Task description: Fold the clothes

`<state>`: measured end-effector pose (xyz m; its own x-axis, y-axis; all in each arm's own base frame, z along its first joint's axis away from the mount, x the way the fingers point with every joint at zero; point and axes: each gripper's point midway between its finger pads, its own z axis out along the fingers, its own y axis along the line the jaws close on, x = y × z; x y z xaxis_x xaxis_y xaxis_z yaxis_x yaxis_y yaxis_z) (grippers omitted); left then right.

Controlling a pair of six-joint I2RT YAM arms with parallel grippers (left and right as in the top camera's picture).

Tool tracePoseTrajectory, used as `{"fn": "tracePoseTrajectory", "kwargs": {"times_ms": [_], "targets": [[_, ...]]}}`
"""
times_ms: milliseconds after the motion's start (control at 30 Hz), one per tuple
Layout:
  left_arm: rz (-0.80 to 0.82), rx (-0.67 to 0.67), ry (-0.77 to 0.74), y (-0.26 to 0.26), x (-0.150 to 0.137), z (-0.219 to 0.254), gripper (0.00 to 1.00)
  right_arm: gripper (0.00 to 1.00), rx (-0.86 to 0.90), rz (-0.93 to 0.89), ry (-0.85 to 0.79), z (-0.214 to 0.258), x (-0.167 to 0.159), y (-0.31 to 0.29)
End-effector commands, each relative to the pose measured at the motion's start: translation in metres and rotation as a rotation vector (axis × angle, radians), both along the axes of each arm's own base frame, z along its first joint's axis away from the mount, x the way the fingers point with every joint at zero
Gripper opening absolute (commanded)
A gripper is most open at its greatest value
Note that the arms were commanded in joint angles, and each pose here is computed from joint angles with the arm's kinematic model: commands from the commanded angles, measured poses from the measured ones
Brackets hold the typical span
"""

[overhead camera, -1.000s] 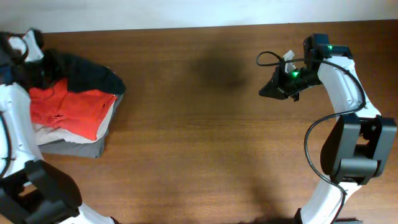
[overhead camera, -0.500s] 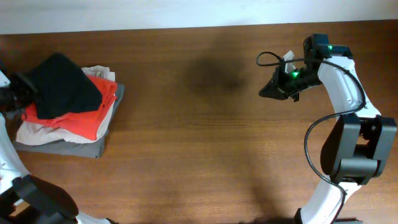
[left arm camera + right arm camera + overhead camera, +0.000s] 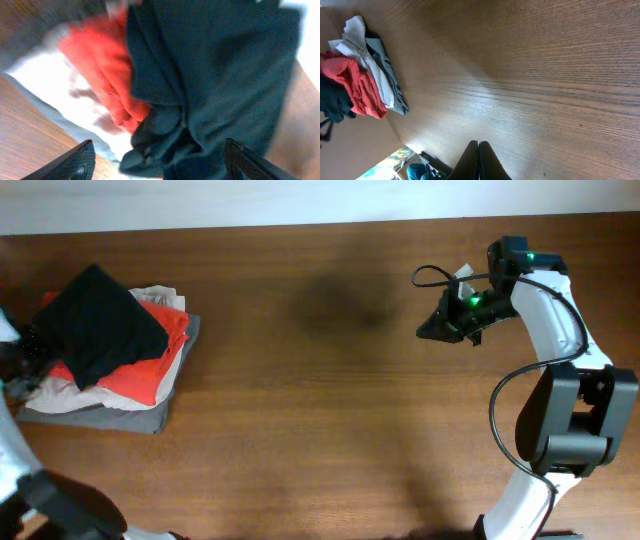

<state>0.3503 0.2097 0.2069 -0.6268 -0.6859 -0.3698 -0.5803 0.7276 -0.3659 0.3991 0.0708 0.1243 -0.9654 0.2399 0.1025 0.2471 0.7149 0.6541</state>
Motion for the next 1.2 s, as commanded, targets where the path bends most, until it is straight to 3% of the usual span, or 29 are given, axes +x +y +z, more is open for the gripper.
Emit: {"fn": "tracePoseTrajectory", "kwargs": {"times_ms": [0,67,167,233,333,500,533,633,767,933,1000,1067,1100,1167], "targets": [[-0.009,0.176,-0.178,0.005,-0.009,0.088,0.82,0.04,-0.008,0.007,-0.046,0.011,0.001,-0.002],[-0.038,0.205,-0.228,-0.002,-0.004,0.102,0.77,0.04,-0.009,0.007,-0.05,0.011,0.002,-0.002],[-0.173,0.279,-0.277,-0.016,0.017,0.108,0.46,0.04,-0.01,0.007,-0.062,0.011,0.005,-0.002],[-0.281,0.324,-0.283,-0.027,0.038,0.099,0.14,0.04,-0.01,0.006,-0.068,0.011,0.006,-0.002],[-0.388,0.352,-0.239,-0.037,0.066,0.07,0.01,0.04,-0.009,0.003,-0.064,0.011,0.006,-0.002],[-0.409,0.363,-0.043,-0.024,0.102,-0.021,0.01,0.04,-0.006,-0.013,-0.042,0.011,0.004,-0.002],[-0.456,0.345,0.023,-0.023,0.11,-0.061,0.01,0.04,-0.006,-0.013,-0.041,0.011,0.004,-0.002],[-0.469,0.262,0.18,-0.017,0.104,-0.142,0.01,0.04,-0.006,-0.013,-0.046,0.011,0.005,-0.002],[-0.478,0.215,0.235,-0.021,0.099,-0.171,0.01,0.04,-0.006,-0.013,-0.041,0.011,0.004,-0.002],[-0.439,0.264,0.174,-0.017,0.103,-0.121,0.01,0.04,-0.006,-0.012,-0.044,0.012,0.004,-0.002],[-0.423,0.314,0.108,-0.017,0.103,-0.064,0.1,0.04,-0.017,0.015,-0.095,0.016,0.009,-0.003],[-0.407,0.375,0.028,-0.022,0.095,0.005,0.34,0.04,-0.083,0.049,-0.169,0.026,0.015,-0.011],[-0.4,0.401,-0.006,-0.025,0.087,0.034,0.42,0.04,-0.111,0.059,-0.2,0.032,0.017,-0.014],[-0.388,0.443,-0.062,-0.033,0.071,0.08,0.49,0.04,-0.136,0.084,-0.283,0.052,0.021,-0.016]]}}
